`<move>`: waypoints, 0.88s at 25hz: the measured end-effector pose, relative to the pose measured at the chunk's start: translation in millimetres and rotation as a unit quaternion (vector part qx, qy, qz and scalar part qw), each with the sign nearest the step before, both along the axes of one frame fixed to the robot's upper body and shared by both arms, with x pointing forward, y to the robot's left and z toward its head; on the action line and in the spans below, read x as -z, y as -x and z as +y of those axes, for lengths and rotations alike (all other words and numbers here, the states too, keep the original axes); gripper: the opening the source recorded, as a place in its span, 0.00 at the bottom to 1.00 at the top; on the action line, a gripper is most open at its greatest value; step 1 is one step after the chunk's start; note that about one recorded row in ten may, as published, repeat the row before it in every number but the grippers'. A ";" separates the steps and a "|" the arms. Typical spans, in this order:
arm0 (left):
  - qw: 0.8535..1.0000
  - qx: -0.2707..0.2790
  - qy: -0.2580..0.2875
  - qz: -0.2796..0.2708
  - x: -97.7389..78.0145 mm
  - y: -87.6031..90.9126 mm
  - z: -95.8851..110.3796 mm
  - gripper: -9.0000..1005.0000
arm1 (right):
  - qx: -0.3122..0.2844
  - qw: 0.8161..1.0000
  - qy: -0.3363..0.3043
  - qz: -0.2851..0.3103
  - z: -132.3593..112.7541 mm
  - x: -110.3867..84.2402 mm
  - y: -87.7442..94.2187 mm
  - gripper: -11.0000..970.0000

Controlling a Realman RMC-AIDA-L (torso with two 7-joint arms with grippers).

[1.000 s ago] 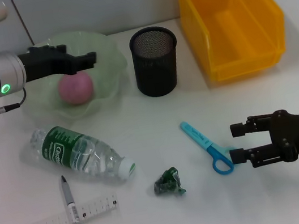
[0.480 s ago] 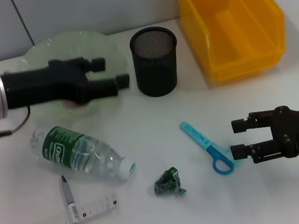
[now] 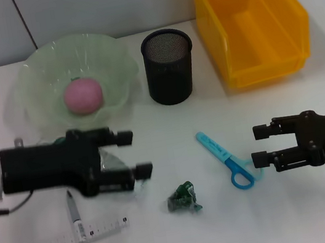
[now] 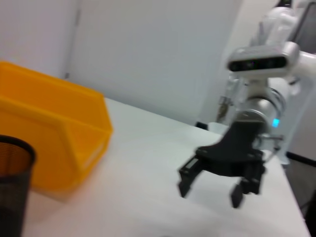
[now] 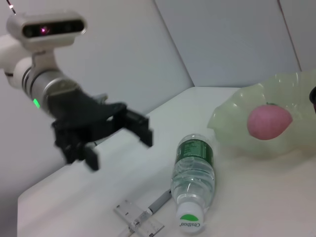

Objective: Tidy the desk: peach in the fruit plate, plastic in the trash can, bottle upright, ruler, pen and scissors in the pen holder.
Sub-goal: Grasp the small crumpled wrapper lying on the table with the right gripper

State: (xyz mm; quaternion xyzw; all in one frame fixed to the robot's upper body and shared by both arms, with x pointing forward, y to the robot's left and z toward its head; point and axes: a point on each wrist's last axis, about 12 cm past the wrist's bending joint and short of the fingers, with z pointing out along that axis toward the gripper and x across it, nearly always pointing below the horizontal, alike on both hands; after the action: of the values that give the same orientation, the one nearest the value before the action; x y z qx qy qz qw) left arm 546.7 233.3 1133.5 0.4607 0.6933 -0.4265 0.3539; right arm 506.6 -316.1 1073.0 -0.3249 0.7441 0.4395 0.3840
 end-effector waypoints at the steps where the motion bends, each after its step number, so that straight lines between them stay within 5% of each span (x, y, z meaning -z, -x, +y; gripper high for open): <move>1: 1.000 0.000 0.000 0.000 0.0 0.0 0.0 0.78 | 0.000 1.000 0.000 0.001 -0.1 -0.2 -0.1 0.82; 9: 0.998 0.049 0.042 -0.025 36.9 30.3 6.7 0.77 | 0.003 1.000 0.006 0.005 -2.6 -6.7 -4.2 0.82; 22: 0.997 0.046 0.047 -0.029 39.6 31.7 7.7 0.76 | -0.001 1.000 0.005 0.005 -2.2 -8.5 -4.6 0.82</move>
State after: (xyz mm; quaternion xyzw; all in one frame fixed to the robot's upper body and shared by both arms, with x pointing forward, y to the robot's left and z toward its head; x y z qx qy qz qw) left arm 514.9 241.0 1094.0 0.4866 0.6400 -0.4612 0.3753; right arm 511.2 -318.3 1081.6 -0.3250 0.7481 0.4379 0.3780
